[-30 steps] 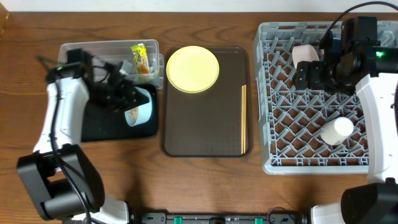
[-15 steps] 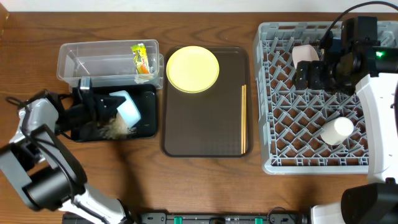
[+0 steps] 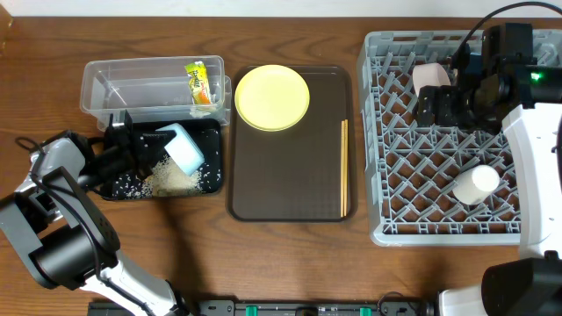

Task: Sort waste into correct bins and load items into the dishwasher rack
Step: 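Carry the blue bowl left and tip the rice into the black tray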

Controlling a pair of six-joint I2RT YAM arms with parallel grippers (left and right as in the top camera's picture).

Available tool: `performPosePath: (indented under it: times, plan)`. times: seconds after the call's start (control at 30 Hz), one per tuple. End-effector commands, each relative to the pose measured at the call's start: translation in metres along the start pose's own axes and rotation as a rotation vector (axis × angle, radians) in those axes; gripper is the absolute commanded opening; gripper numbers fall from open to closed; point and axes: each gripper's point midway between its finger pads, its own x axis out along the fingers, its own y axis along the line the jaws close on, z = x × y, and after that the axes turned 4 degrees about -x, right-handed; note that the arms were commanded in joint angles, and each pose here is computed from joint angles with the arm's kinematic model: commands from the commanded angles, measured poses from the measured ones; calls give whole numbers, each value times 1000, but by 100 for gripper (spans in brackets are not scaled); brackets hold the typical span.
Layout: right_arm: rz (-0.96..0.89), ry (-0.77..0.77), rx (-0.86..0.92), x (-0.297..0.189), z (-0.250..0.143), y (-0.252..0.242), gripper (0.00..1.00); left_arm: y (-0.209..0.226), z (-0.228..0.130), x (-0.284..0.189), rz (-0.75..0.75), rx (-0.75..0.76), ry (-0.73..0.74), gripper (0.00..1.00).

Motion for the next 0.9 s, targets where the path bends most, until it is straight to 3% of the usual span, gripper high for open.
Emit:
performPosePath:
  times: [0.0, 0.13, 0.23, 0.33, 0.47, 0.57, 0.67, 0.87]
  plan:
    - [6, -9, -14, -2, 1, 0, 98, -5, -2, -1, -32, -127, -1, 6]
    - [6, -9, -14, -2, 1, 0, 98, -5, -4, -1, -32, -225, 2, 6]
    - [6, -9, -14, -2, 1, 0, 98, -4, -1, -1, -31, -192, -1, 6]
    - [5, -9, -14, -2, 1, 0, 98, -4, 7, -1, -32, -82, -7, 6]
    - [5, -9, -14, -2, 1, 0, 98, -5, 11, -1, -29, 225, -15, 6]
    - [5, -9, -14, -2, 1, 0, 98, -3, 13, -1, -16, 273, -16, 6]
    - [5, -9, -14, -2, 1, 0, 98, -3, 13, -1, -20, 202, -15, 6]
    - [5, -9, -14, -2, 1, 0, 98, -5, 11, -1, -32, -194, -8, 6]
